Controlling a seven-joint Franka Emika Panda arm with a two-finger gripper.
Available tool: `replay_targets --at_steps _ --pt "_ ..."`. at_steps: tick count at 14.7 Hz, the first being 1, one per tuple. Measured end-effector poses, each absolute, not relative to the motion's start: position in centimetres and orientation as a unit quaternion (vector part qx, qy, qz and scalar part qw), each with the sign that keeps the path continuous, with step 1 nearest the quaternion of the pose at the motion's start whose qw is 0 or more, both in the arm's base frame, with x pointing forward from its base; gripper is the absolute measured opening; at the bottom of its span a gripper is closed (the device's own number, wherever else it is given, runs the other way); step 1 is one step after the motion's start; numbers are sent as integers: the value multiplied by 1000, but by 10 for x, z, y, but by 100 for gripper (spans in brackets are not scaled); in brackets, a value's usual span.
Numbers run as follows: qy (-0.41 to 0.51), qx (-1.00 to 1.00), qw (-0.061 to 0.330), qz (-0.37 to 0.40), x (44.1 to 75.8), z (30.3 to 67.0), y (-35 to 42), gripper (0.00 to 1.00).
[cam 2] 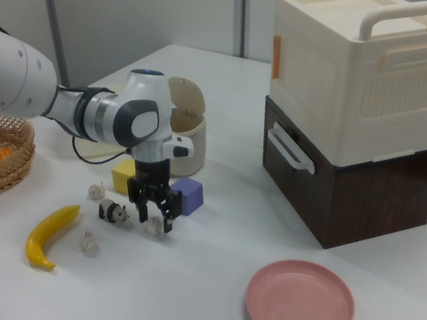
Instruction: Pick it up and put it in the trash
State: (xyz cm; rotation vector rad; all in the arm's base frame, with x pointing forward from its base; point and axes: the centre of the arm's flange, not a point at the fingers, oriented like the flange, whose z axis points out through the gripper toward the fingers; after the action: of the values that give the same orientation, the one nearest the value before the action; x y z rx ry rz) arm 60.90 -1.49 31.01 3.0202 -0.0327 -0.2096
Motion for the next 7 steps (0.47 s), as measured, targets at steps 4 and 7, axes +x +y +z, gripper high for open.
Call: replay_targets --at_steps 4,7 --pt "-4 995 62 -77 606 302 -12 39" --pt "-3 995 66 -74 608 305 -13 28"
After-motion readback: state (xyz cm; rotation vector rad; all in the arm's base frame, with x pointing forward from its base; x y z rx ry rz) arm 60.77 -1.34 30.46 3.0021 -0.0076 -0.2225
